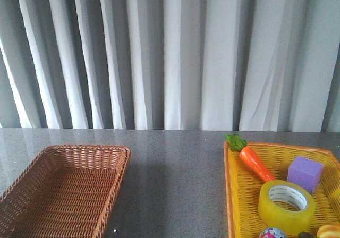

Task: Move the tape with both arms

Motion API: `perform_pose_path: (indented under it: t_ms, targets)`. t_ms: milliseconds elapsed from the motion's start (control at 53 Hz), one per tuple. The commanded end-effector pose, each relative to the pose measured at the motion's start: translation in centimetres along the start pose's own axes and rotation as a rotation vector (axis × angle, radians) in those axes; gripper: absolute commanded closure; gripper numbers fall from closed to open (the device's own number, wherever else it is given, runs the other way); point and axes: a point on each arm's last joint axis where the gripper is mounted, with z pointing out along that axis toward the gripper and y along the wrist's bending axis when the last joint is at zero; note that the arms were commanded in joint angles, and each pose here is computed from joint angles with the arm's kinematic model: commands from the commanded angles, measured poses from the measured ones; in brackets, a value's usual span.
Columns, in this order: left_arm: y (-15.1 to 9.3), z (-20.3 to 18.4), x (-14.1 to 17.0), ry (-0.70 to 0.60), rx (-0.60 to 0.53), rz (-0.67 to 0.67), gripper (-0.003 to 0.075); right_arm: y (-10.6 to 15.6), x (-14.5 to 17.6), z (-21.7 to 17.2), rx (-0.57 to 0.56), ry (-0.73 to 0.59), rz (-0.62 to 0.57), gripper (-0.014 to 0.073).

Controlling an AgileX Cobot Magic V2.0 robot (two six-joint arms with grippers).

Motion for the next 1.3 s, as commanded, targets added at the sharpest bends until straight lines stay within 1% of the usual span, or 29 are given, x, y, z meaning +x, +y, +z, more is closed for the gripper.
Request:
perform_pose_path:
  t_ms: [0, 57, 151, 302, 396, 434, 528, 566, 641, 698, 792, 848, 905, 980, 1056, 1093, 1169, 1225, 1282]
  targets:
    - [-0.6, 2.2, -2.5, -0.006, 0.015, -0.029, 0.0726, 0.4, -2.0, 2.0, -0.019, -0.088, 0.019, 0.0603]
    - [-0.6, 3.4, -2.8, 0.011, 0.014, -0.028, 0.0726, 0.4, -2.1, 2.7, -0.024, -0.116, 0.019, 0.0603]
    - [-0.7, 4.5, -2.9, 0.017, 0.012, -0.029, 0.0726, 0.4, -2.0, 3.3, -0.024, -0.121, 0.007, 0.0603]
    - [-0.7, 4.6, -3.2, -0.014, 0.013, -0.029, 0.0722, 0.5, -2.4, 3.3, -0.027, -0.143, -0.125, 0.0591]
    - [-0.8, 4.6, -4.0, 0.001, 0.016, -0.032, 0.0696, 0.7, -3.1, 3.2, -0.025, -0.134, -0.181, 0.0538]
    - [-0.9, 4.6, -4.3, 0.017, 0.018, -0.033, 0.0679, 0.7, -3.4, 3.3, -0.021, -0.117, -0.193, 0.0499]
    - [-1.1, 4.4, -5.5, 0.014, 0.024, -0.033, 0.0600, 0.7, -3.7, 3.9, -0.008, -0.045, -0.196, 0.0375]
    - [-1.2, 4.4, -5.9, 0.018, 0.026, -0.032, 0.0563, 1.0, -3.7, 4.2, -0.019, -0.024, -0.195, 0.0310]
    - [-1.3, 4.2, -6.6, 0.023, 0.029, -0.032, 0.0451, 1.8, -3.2, 4.9, -0.053, 0.034, -0.215, 0.0182]
    - [-1.3, 4.1, -6.8, 0.033, 0.030, -0.034, 0.0368, 2.6, -2.7, 5.4, -0.092, 0.057, -0.247, 0.0109]
    - [-1.3, 4.1, -6.7, 0.045, 0.030, -0.034, 0.0232, 3.5, -2.2, 5.7, -0.133, 0.074, -0.255, 0.0018]
    - [-1.3, 4.1, -6.6, 0.049, 0.030, -0.034, 0.0171, 3.5, -2.2, 5.8, -0.134, 0.066, -0.249, -0.0001]
    - [-1.3, 4.1, -6.7, 0.039, 0.030, -0.032, 0.0140, 3.6, -2.5, 5.8, -0.138, 0.033, -0.244, -0.0003]
    - [-1.3, 4.1, -7.0, 0.006, 0.030, -0.027, 0.0129, 3.7, -3.1, 5.8, -0.148, -0.031, -0.234, 0.0002]
    - [-1.3, 4.1, -7.5, -0.049, 0.032, -0.034, 0.0129, 3.8, -3.6, 5.8, -0.149, -0.055, -0.157, 0.0009]
    - [-1.3, 4.1, -7.7, -0.070, 0.033, -0.034, 0.0129, 3.8, -3.7, 6.1, -0.142, -0.019, -0.123, 0.0014]
    - [-1.3, 4.2, -7.8, -0.082, 0.032, -0.014, 0.0129, 4.0, -3.9, 7.4, -0.128, 0.081, -0.108, 0.0021]
    - [-1.3, 4.7, -7.3, -0.054, 0.028, 0.015, 0.0129, 4.2, -3.8, 9.0, -0.113, 0.197, -0.125, 0.0022]
    - [-1.2, 5.4, -6.5, 0.005, 0.026, 0.032, 0.0129, 4.6, -4.3, 10.7, -0.100, 0.290, -0.137, 0.0022]
